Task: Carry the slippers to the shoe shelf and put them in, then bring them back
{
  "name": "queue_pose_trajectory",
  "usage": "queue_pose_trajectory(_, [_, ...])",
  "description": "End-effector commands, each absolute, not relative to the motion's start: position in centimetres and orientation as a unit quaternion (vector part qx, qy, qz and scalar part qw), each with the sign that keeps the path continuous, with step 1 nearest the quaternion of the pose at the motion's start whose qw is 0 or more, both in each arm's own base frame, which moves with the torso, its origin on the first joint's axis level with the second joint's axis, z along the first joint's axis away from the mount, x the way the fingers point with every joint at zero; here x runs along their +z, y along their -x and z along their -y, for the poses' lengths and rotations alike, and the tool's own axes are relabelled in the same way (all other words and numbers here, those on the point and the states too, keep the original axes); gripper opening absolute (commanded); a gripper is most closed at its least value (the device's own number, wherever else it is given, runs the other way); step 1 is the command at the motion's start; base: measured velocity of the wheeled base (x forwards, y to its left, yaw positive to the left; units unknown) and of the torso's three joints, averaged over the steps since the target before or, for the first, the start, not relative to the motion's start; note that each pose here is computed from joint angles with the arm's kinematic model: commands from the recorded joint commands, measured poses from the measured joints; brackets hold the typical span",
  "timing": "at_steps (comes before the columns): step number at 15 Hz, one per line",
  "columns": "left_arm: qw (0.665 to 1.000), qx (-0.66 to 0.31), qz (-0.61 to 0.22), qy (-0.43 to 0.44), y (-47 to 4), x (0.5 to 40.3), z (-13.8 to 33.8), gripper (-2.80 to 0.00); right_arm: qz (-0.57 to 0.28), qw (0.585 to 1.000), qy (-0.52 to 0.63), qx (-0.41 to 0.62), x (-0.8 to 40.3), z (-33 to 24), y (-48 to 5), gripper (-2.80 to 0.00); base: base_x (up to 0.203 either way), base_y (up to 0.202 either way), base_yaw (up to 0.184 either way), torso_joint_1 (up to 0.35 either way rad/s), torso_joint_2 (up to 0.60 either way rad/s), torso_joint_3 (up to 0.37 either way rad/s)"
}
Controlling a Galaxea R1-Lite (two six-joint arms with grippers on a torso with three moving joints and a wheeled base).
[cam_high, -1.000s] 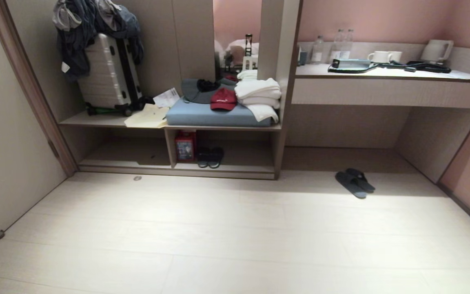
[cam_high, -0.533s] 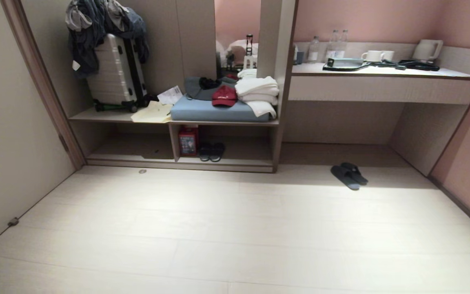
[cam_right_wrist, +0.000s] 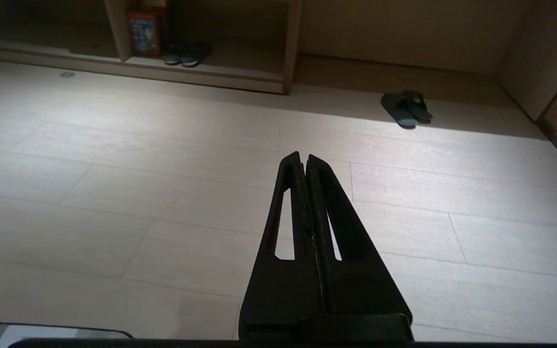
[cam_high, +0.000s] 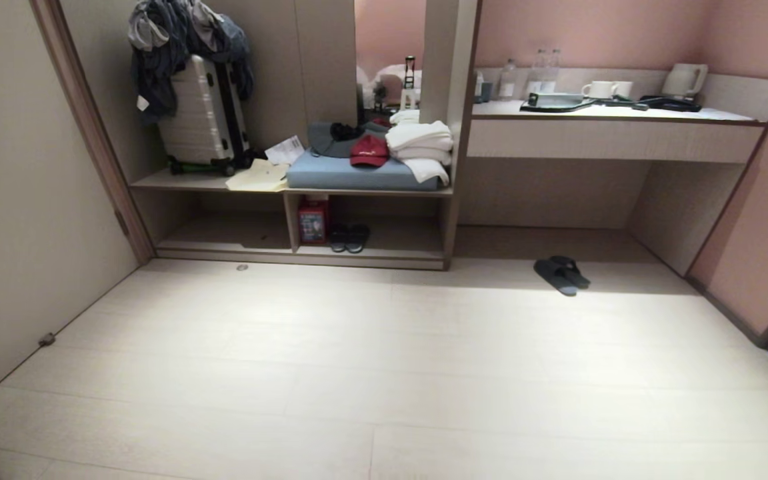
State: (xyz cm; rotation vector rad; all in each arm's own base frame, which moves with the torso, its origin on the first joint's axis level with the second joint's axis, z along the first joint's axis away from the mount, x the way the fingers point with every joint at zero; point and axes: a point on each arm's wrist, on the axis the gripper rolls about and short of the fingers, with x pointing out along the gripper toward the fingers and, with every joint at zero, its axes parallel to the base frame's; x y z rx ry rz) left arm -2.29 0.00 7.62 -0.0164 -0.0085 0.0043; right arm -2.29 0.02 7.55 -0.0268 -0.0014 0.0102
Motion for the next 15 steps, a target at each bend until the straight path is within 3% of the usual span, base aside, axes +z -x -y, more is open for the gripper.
queue_pose_trajectory(1, [1.000, 0.002, 0.004, 0.008, 2.28, 7.63, 0.00, -2.80, -0.001, 1.000, 0.014, 0.005, 7.51, -0.02, 2.27, -2.80, -0.196, 0.000, -0.002, -0.002, 0.00, 0.007])
queue_pose_trajectory(7, [1.000, 0.002, 0.004, 0.008, 2.28, 7.63, 0.00, -2.80, -0.001, 1.000, 0.014, 0.005, 7.51, -0.02, 2.27, -2.80, -0.181, 0.000, 0.003, 0.002, 0.00, 0.002])
queue_pose_trajectory(15, [1.000, 0.001, 0.003, 0.005, 2.28, 7.61, 0.00, -2.80, -0.001, 1.000, 0.014, 0.005, 7.51, -0.02, 2.27, -2.80, 0.000, 0.000, 0.000, 0.000, 0.00, 0.000])
